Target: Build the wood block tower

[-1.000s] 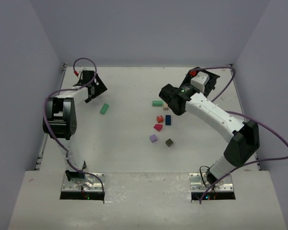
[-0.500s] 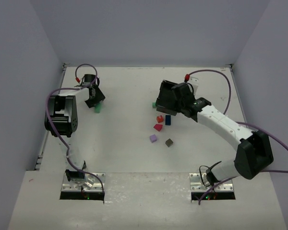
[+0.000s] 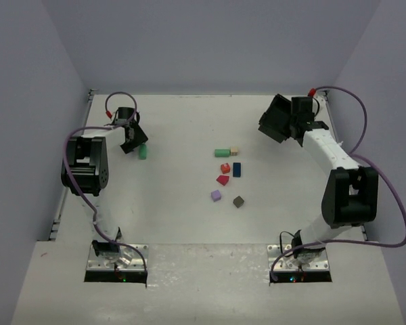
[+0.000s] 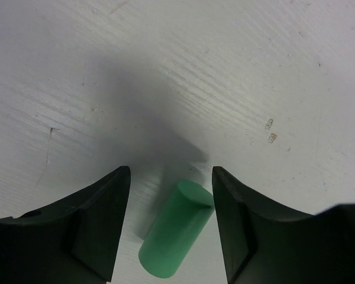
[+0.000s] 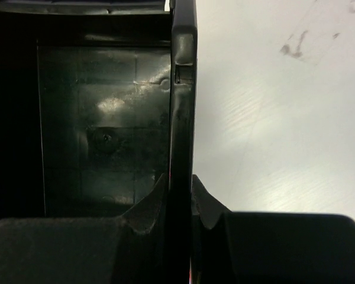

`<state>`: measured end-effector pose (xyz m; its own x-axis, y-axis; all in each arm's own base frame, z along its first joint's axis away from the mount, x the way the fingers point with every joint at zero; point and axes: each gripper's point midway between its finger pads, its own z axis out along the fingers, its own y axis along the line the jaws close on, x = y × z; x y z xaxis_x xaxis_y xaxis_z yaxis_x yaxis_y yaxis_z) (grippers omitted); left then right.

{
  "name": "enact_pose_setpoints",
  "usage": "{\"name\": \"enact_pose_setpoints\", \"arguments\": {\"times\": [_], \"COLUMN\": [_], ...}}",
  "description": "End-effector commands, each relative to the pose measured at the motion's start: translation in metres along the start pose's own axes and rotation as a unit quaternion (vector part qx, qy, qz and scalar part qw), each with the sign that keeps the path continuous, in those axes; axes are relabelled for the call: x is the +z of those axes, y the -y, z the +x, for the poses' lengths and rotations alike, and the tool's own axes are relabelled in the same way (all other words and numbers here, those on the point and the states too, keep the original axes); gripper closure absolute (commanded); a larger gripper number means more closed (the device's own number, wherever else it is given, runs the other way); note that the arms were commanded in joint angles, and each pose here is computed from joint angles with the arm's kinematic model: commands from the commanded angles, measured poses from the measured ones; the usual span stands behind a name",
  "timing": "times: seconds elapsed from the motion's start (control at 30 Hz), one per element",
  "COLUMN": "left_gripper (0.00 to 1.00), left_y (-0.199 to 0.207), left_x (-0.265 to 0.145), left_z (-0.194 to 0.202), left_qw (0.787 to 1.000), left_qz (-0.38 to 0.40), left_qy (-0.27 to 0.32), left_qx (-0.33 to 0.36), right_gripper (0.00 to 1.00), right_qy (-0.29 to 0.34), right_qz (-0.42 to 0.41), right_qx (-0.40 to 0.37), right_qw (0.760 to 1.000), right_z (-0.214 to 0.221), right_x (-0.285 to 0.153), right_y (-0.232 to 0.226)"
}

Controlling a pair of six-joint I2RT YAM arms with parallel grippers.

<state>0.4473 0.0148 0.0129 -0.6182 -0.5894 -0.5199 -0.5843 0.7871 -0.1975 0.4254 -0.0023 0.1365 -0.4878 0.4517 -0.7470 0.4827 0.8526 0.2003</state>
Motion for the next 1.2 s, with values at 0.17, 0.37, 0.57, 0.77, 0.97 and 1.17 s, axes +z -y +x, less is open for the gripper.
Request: {"name": "enact_pose_setpoints", "arguments": {"times": [0.17, 0.37, 0.57, 0.77, 0.97, 1.17], "left_gripper": [0.44, 0.43, 0.43, 0.43, 0.43, 0.43], "left_y": [-0.004, -0.001, 0.006, 0.011, 0.015, 0.017], "left_x": [-0.007, -0.006, -0.008, -0.009, -0.009, -0.012], "left_z": [0.014, 0.016, 0.022, 0.027, 0.032, 0.034], "left_qw": [1.000, 1.000, 0.999, 0.999, 0.999, 0.998], "left_qz": [0.007, 0.007, 0.007, 0.014, 0.016, 0.020], "left_qy": [-0.020, -0.020, -0.020, -0.022, -0.024, -0.023], "left_qx": [0.001, 0.011, 0.027, 0.035, 0.042, 0.047], "right_gripper": [1.00, 0.98, 0.85, 0.13, 0.01, 0.01], "right_qy": [0.023, 0.002, -0.036, -0.050, -0.046, -0.026], "right_qz": [0.090, 0.123, 0.118, 0.103, 0.077, 0.011], "right_qx": [0.012, 0.011, 0.044, 0.043, 0.037, 0.024], "right_qw": [0.996, 0.992, 0.991, 0.992, 0.995, 0.999], "right_z": [-0.049, -0.040, -0.022, -0.016, -0.027, -0.043], "right_x": [0.075, 0.109, 0.124, 0.121, 0.105, 0.078], "right_y": [0.048, 0.066, 0.074, 0.070, 0.061, 0.040]}}
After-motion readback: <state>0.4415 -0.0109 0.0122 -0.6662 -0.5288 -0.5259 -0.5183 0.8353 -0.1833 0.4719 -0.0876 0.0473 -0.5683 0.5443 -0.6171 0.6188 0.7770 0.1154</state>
